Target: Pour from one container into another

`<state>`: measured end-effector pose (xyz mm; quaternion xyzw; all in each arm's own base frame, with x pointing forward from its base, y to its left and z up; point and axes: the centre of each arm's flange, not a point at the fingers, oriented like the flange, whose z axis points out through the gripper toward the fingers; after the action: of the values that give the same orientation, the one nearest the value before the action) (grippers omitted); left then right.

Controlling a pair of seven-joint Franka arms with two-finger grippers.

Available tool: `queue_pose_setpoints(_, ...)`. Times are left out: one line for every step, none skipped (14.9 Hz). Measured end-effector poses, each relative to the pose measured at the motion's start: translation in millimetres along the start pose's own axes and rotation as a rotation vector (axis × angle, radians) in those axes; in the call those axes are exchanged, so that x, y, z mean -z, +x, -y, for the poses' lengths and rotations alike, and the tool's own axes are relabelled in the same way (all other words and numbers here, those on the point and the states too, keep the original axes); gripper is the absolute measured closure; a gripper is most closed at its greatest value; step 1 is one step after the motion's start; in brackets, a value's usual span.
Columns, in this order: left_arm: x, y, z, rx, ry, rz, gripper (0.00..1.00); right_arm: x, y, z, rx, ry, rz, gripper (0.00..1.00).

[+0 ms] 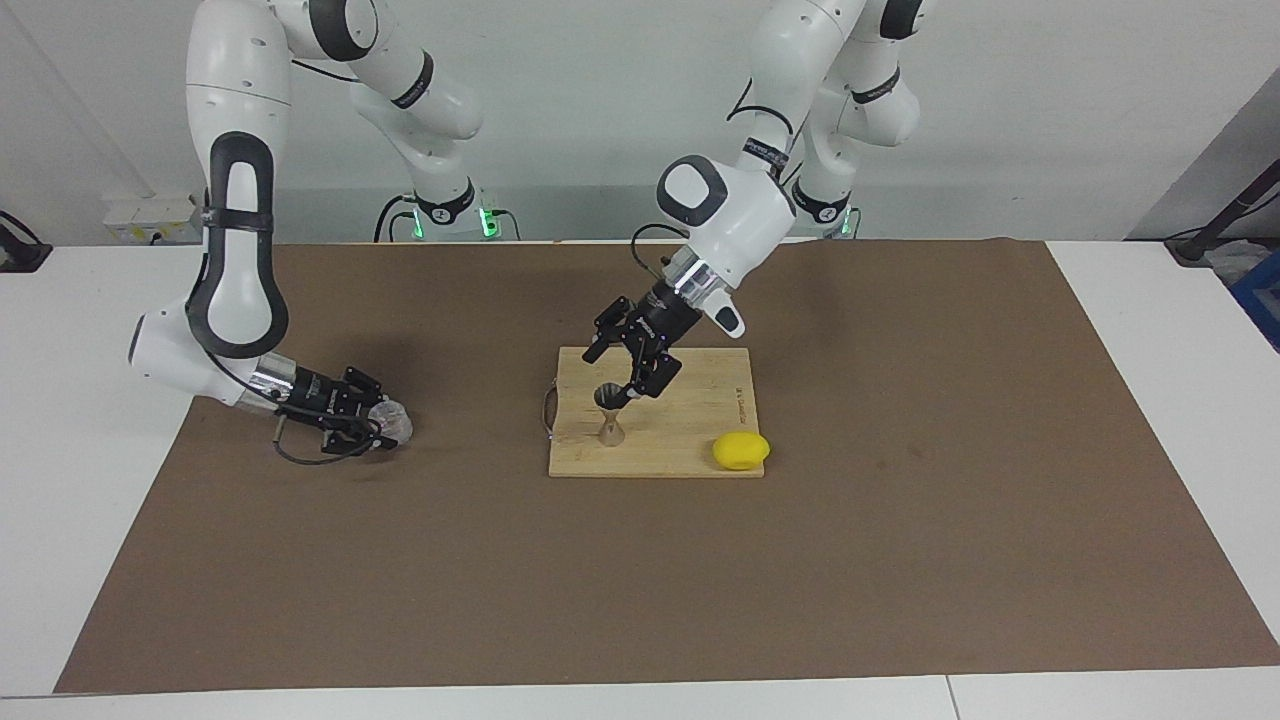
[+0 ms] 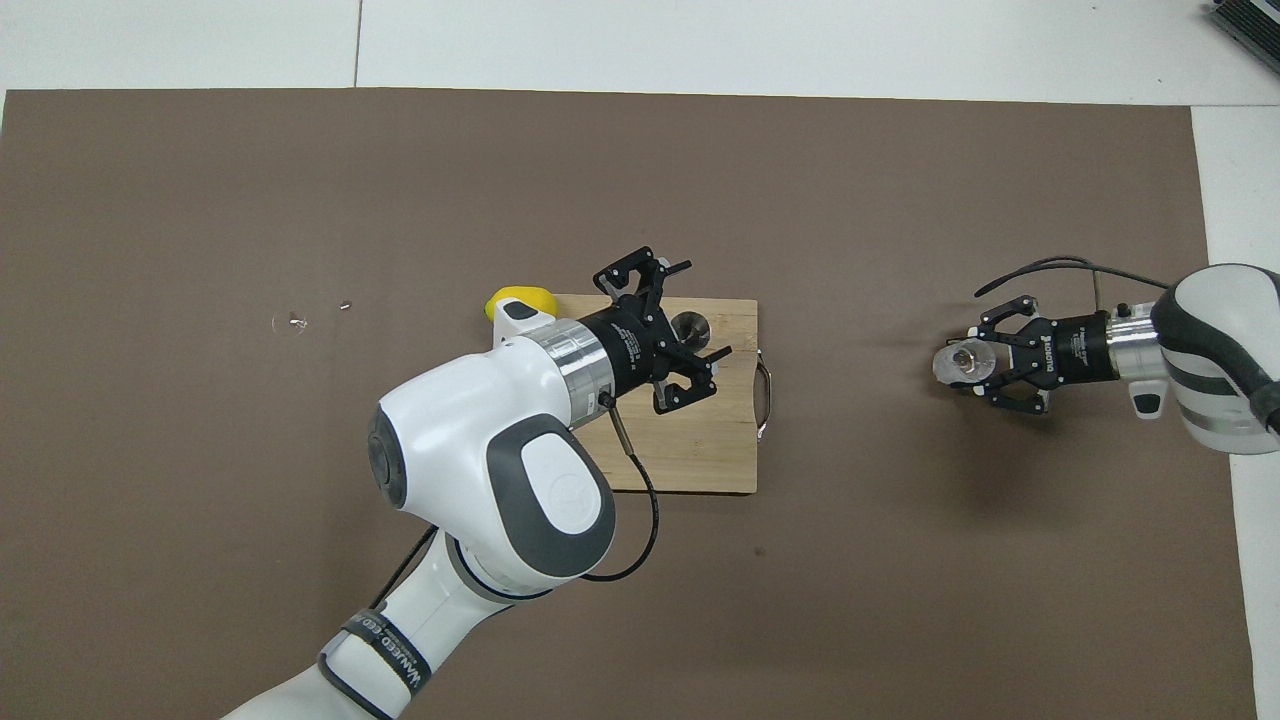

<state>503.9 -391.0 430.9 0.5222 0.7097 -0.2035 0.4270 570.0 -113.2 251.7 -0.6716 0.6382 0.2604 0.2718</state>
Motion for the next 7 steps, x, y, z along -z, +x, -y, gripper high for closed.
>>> queue_pose_setpoints(11,-4,-12,-0.016,0.004,0.011,0.0,0,0,0,0.0,0.0,0.0,0.49)
queue_pose_setpoints(24,-8,-27,-0.058,0.012,0.009,0.0,0,0,0,0.0,0.0,0.0,0.49)
queue_pose_setpoints(35,-10,-41,-0.104,0.018,-0.004,0.0,1,-1,0,0.001,0.002,-0.001,0.49)
queue_pose_setpoints(46,-9,-55,-0.148,0.017,-0.024,0.0,3,-3,1,0.003,0.006,-0.003,0.49)
queue_pose_setpoints(56,-6,-69,-0.185,0.012,-0.047,0.0,7,-7,2,0.002,0.011,-0.007,0.49)
queue_pose_setpoints(66,0,-84,-0.222,0.009,-0.076,0.0,10,-16,5,0.002,0.016,-0.012,0.49)
queue_pose_setpoints(76,8,-100,-0.264,0.008,-0.115,0.0,12,-31,9,0.005,0.017,-0.018,0.49)
